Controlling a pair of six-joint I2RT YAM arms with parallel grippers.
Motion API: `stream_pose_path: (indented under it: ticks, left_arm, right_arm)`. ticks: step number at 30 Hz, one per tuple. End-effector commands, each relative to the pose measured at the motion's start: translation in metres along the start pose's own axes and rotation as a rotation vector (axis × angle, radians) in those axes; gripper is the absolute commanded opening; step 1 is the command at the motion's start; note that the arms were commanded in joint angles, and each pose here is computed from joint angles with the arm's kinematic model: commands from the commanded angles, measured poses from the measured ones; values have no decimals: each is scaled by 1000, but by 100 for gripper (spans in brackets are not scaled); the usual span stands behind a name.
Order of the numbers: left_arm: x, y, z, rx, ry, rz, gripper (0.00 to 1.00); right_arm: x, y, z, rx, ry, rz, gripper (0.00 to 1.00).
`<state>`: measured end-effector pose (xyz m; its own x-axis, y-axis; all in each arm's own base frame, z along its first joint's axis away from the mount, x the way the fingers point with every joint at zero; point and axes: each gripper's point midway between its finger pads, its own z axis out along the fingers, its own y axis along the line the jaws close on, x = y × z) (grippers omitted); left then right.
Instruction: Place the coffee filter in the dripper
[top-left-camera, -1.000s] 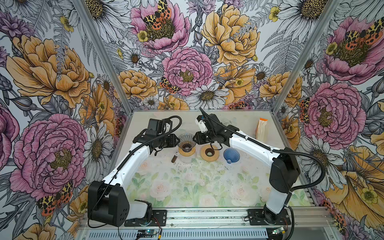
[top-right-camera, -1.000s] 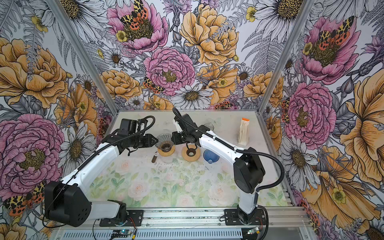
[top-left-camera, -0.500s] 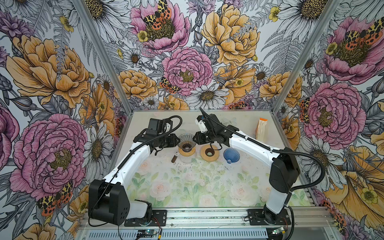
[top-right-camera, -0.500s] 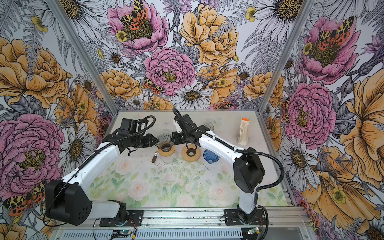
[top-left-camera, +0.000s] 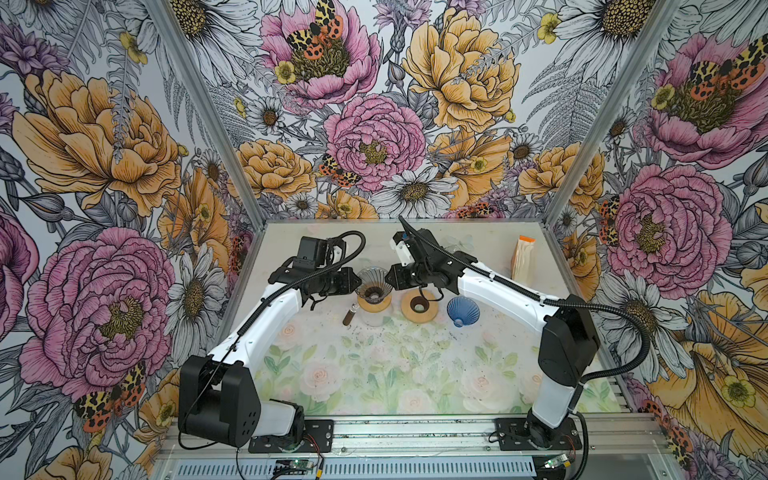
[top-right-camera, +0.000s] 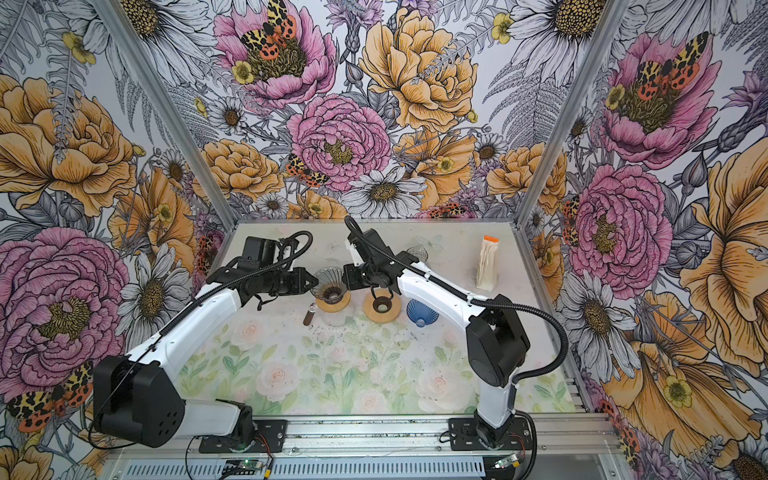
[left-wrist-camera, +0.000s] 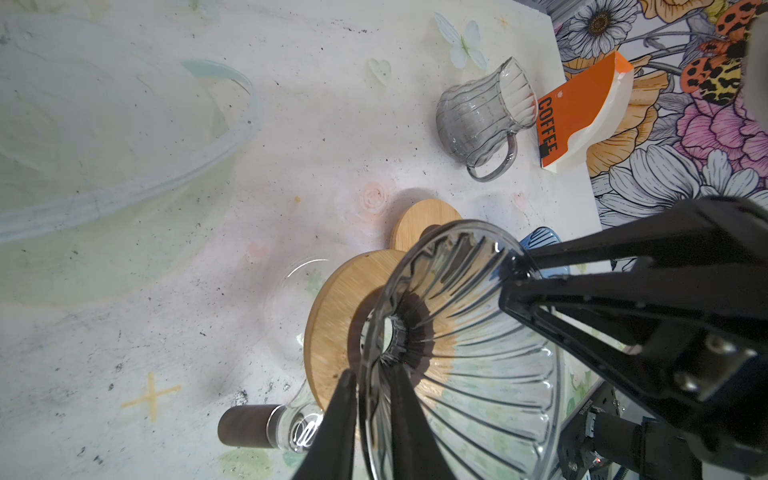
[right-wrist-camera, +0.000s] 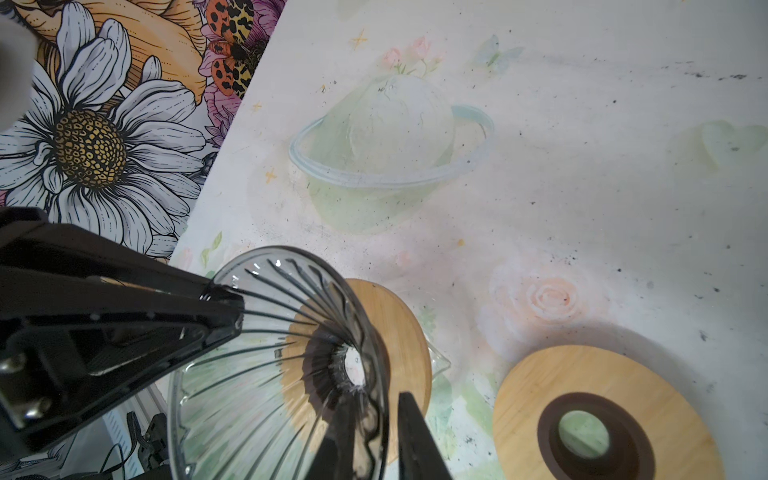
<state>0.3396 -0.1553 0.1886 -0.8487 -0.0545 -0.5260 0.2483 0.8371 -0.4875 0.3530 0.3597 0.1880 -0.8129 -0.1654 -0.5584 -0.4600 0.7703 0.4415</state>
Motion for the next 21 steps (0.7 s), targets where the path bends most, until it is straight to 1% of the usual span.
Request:
stream_pose_path:
  ticks: [1,9,12,18,21]
  left_arm:
    - [2,5,4,-8,18,-8,17]
    - [6,9,7,-7,34,-20,17]
    - [6,12,8,-6,38,-29,14]
    - [6,15,9,2,42,-50,13]
    - [3,13,7,8,34,-48,13]
  right_arm:
    - [17,-14,15,45,50,22,20]
    - [27,-21,21,61,76,35,20]
    - [25,-20,20,59,71,32,20]
    - [17,-15,17,41,59,33,21]
    - [10,-13,11,42,38,23,22]
